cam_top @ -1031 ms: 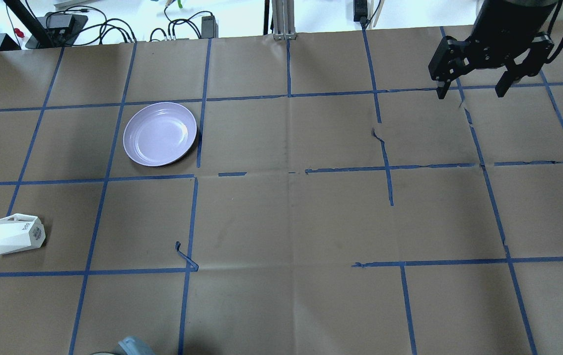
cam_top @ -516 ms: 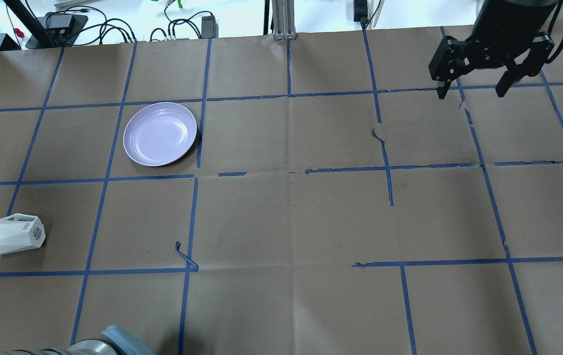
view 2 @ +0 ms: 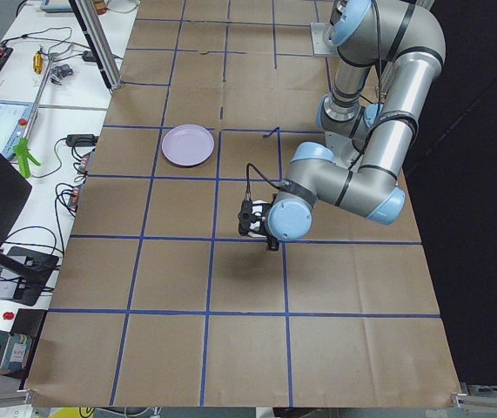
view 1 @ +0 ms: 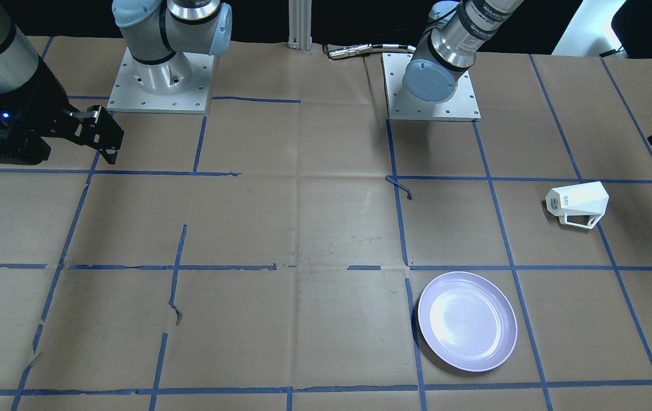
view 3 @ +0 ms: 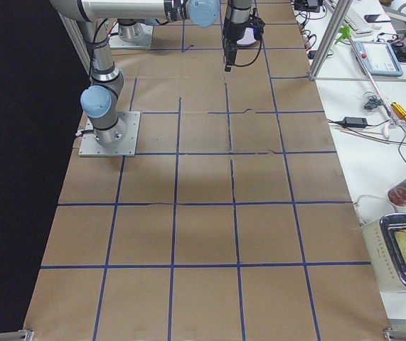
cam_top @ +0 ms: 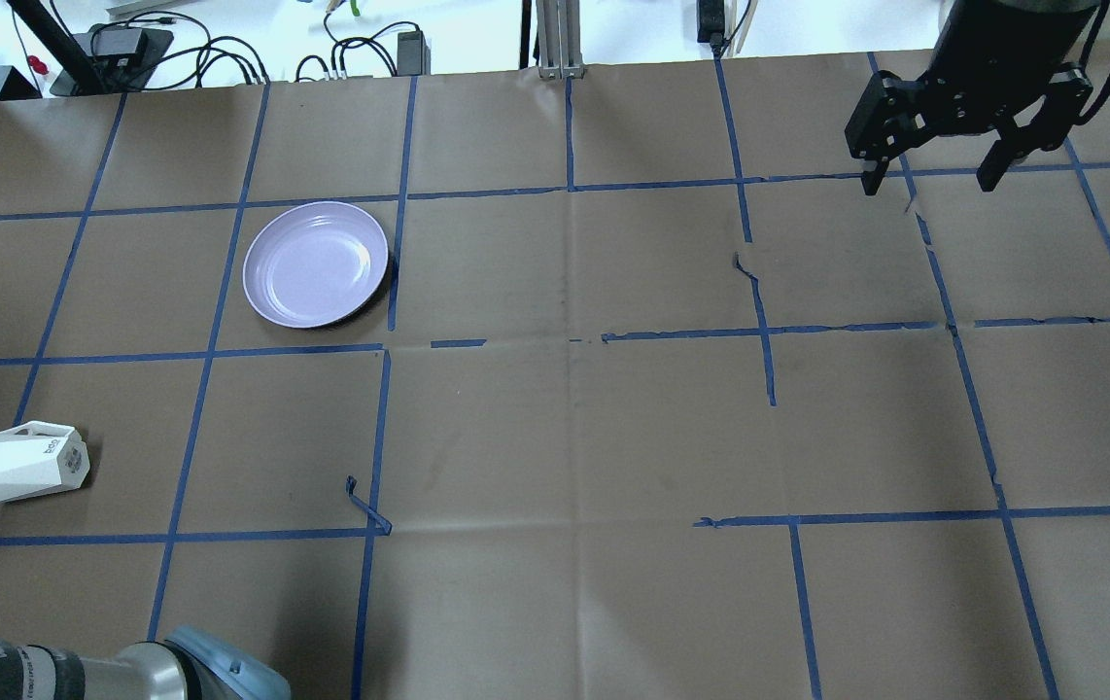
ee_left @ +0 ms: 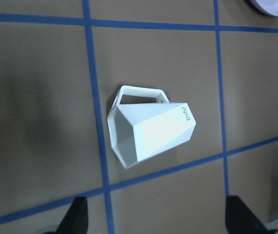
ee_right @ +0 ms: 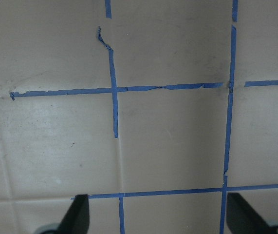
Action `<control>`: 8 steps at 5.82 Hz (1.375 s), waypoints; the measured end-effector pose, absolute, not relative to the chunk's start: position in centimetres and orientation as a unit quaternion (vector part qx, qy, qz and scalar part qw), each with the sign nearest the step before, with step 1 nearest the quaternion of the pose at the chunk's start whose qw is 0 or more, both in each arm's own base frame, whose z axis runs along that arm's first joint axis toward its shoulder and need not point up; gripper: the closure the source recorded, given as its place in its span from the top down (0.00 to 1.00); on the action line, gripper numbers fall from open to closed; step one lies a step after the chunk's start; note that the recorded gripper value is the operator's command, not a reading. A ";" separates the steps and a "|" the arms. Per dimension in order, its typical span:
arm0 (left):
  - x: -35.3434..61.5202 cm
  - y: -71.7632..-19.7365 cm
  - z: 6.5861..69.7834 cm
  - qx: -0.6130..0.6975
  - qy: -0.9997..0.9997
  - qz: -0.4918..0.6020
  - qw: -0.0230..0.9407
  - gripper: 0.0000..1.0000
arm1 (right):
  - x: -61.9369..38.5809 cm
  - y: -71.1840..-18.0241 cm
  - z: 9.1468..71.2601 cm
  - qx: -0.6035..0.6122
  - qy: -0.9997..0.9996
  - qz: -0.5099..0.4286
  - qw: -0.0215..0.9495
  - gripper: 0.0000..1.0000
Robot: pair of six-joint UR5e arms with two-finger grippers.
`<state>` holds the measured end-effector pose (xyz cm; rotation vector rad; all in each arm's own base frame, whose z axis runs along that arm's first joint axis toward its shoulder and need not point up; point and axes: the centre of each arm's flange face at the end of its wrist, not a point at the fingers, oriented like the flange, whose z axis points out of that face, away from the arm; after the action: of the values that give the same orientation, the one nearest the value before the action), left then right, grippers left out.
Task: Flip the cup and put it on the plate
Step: 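Close the left gripper on the mug body and lift it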
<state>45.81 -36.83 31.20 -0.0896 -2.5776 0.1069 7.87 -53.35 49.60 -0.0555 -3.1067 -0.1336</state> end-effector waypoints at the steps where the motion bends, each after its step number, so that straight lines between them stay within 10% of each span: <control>1: 46.4 -36.6 27.1 -0.016 -0.935 0.059 0.350 0.99 | 7.9 -53.4 49.6 -0.018 -0.999 -0.043 0.016 1.00; 7: 45.4 -37.0 13.2 0.027 -0.824 0.095 0.558 0.92 | 7.9 -53.4 49.6 -0.018 -0.999 -0.043 0.016 1.00; 8: 45.1 -36.9 12.8 0.034 -0.815 0.094 0.571 0.44 | 7.9 -53.3 49.6 -0.018 -0.999 -0.043 0.016 1.00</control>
<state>45.08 -36.92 12.82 0.0794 -1.9109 0.2203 7.87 -53.35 49.60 -0.0555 -3.1068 -0.1338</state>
